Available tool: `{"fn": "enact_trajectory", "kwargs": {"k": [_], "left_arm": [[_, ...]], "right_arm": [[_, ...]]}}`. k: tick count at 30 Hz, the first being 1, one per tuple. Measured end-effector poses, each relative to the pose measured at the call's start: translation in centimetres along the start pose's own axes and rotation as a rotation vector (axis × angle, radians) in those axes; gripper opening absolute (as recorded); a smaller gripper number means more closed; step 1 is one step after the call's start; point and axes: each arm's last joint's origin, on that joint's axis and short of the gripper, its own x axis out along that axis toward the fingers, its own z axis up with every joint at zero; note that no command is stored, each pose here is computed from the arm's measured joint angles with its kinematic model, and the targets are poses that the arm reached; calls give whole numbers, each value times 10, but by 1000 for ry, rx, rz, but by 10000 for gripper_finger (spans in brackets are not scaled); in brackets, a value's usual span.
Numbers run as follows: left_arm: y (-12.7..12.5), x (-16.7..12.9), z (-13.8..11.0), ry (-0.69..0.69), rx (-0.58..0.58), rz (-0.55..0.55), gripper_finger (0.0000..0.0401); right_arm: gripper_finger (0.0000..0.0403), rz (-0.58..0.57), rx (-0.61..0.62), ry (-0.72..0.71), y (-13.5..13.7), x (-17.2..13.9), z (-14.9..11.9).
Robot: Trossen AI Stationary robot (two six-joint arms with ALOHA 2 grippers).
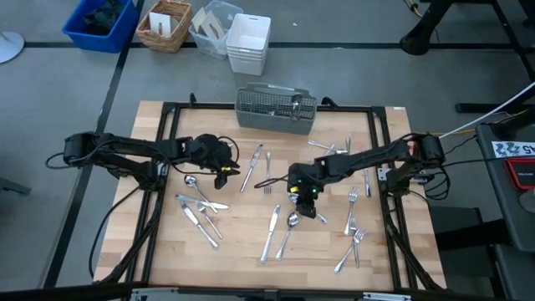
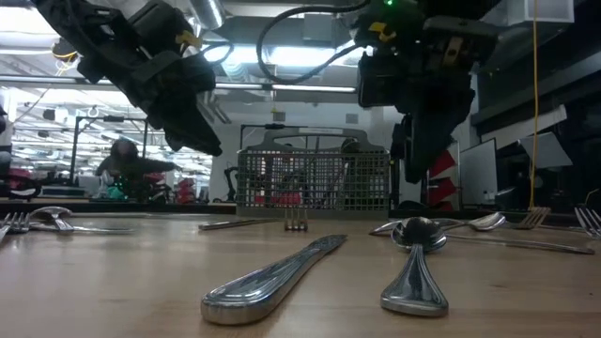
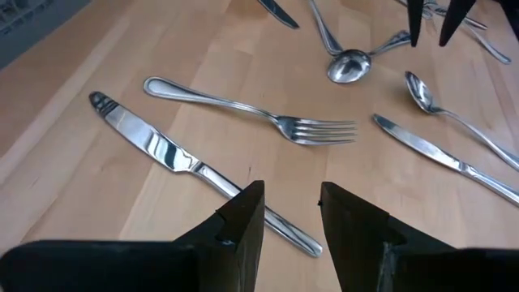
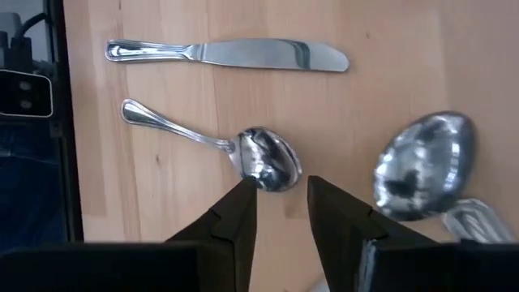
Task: Sort silverware
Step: Put the spoon into the gray silverware organizer
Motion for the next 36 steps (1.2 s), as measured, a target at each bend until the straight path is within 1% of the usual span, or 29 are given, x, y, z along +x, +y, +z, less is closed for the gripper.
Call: {"fn": "enact_trajectory", "kwargs": {"k": [6, 9, 13, 18, 23, 31, 36], "left_arm": [[-6, 1, -1, 6, 16, -18, 115], [-9, 1, -2, 10, 23, -28, 115], [-13, 1, -3, 14, 33, -42, 115], [-16, 2, -3, 17, 43, -54, 115], [-16, 2, -3, 18, 44, -52, 115], [-16, 2, -4, 19, 46, -51, 115], [-16, 2, -4, 20, 44, -51, 115]], "right_arm": [[115, 1, -14, -30, 0, 8, -6], [115, 1, 22, -35, -2, 11, -9], [115, -40, 38, -38, -6, 13, -13], [115, -30, 50, -70, -8, 16, -14], [115, -18, 46, -67, -8, 19, -15], [115, 8, 14, -22, -1, 40, -20], [115, 23, -11, -33, 4, 47, -20]]}}
